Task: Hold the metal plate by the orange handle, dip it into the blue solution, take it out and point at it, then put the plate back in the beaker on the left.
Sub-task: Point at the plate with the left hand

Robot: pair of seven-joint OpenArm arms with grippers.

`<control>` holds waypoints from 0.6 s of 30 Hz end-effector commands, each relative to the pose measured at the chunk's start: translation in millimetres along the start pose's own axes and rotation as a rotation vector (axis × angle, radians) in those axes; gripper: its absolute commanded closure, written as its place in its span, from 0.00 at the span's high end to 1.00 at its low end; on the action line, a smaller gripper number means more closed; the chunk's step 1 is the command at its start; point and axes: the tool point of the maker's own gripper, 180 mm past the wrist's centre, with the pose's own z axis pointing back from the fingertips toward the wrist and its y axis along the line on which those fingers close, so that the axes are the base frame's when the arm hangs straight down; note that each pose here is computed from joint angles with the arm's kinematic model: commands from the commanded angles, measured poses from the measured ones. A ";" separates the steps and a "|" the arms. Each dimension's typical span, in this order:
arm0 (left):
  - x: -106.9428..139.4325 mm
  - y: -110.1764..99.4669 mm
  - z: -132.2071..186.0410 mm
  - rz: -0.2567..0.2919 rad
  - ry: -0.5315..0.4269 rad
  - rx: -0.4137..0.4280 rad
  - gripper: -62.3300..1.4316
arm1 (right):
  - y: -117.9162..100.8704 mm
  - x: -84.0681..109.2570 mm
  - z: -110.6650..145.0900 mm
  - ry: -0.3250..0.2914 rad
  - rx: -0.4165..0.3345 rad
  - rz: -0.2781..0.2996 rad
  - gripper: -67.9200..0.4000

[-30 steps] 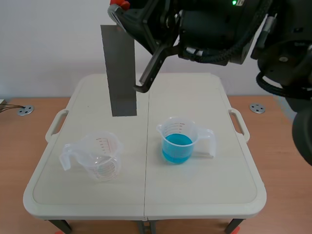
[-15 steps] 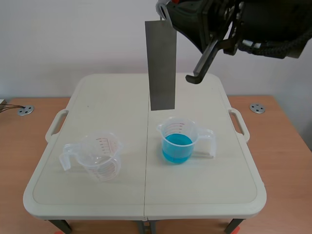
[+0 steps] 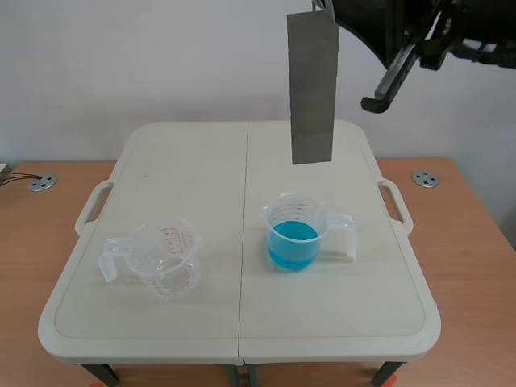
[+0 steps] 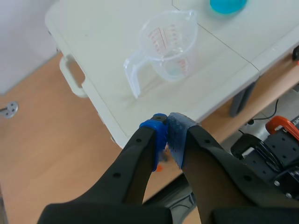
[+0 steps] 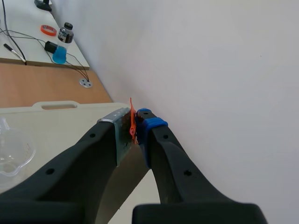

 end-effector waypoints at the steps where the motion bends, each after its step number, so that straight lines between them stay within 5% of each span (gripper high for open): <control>1: 10.2 3.6 -3.6 -0.007 -0.042 0.006 0.05 | -6.8 9.0 3.2 -0.025 -0.007 0.021 0.02; 18: 58.1 30.6 -49.3 -0.142 -0.183 0.012 0.05 | -18.2 -30.8 8.6 0.012 -0.041 -0.045 0.02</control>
